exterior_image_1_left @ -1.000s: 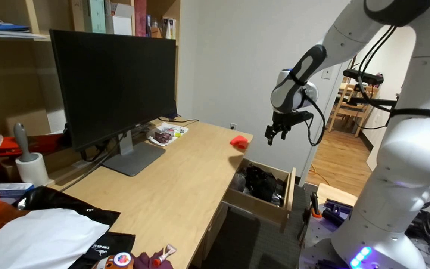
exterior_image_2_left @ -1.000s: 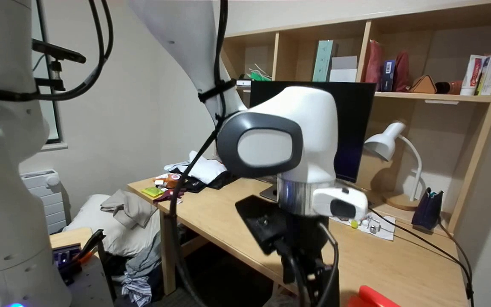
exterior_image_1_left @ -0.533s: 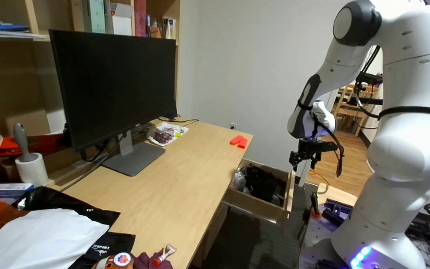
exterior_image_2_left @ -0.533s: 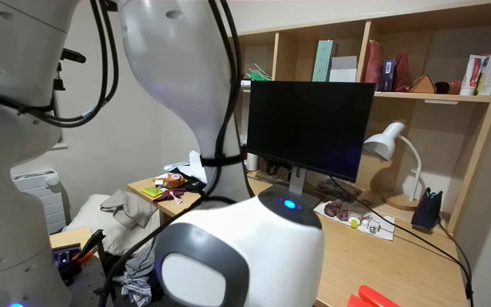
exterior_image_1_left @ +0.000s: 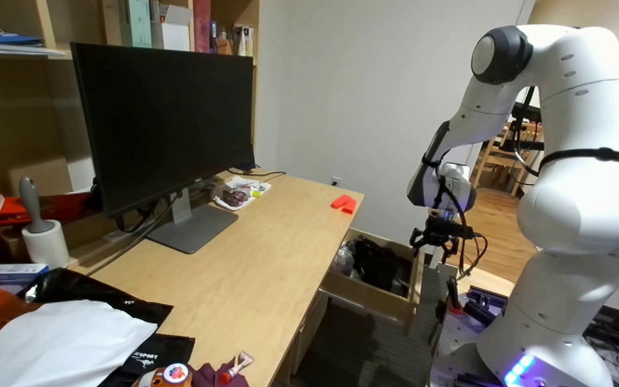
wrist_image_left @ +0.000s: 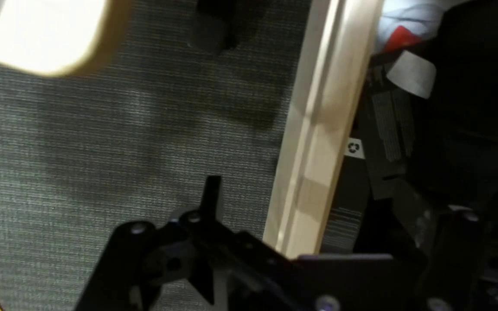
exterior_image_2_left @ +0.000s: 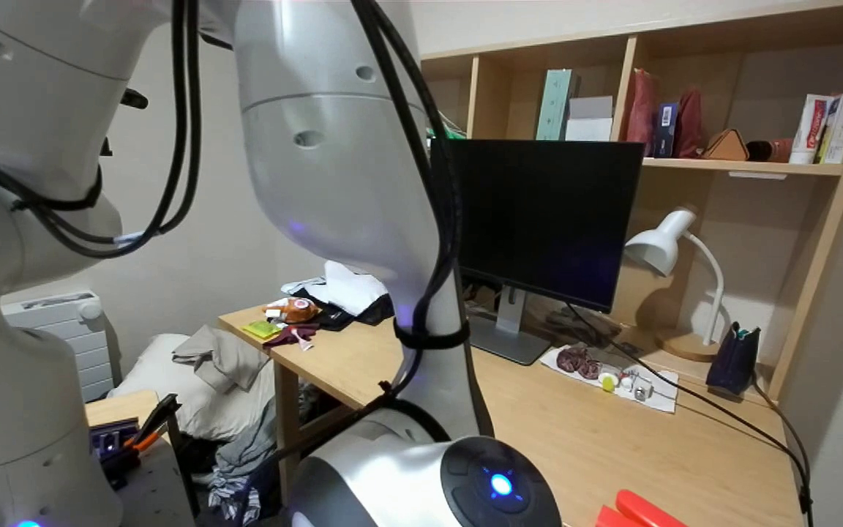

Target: Move the small tube to left of the table then close the top drawer on the right

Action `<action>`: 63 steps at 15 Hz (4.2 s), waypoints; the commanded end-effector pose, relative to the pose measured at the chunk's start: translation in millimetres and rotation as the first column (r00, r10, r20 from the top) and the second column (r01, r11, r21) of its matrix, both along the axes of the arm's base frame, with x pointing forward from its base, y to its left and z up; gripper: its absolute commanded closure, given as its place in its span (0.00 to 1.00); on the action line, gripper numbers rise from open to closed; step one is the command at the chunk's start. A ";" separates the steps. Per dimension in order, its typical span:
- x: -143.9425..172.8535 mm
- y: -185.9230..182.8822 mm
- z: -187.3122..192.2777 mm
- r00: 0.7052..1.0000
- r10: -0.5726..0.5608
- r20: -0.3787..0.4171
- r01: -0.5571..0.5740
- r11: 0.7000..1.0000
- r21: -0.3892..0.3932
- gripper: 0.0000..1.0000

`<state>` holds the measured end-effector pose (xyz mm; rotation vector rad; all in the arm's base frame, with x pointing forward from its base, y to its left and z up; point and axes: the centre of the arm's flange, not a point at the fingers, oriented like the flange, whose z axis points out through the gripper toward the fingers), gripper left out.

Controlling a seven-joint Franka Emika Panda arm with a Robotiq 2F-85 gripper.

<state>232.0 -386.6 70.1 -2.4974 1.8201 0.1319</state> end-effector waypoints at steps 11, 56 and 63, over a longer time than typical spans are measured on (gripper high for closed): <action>33.3 -6.0 -38.3 0.997 -0.036 0.068 0.060 0.915 -0.400 0.00; 81.3 30.0 -39.3 0.985 0.148 0.091 -0.115 0.947 -0.299 0.00; 120.2 39.9 -85.9 0.987 0.122 0.109 -0.085 0.951 -0.296 0.00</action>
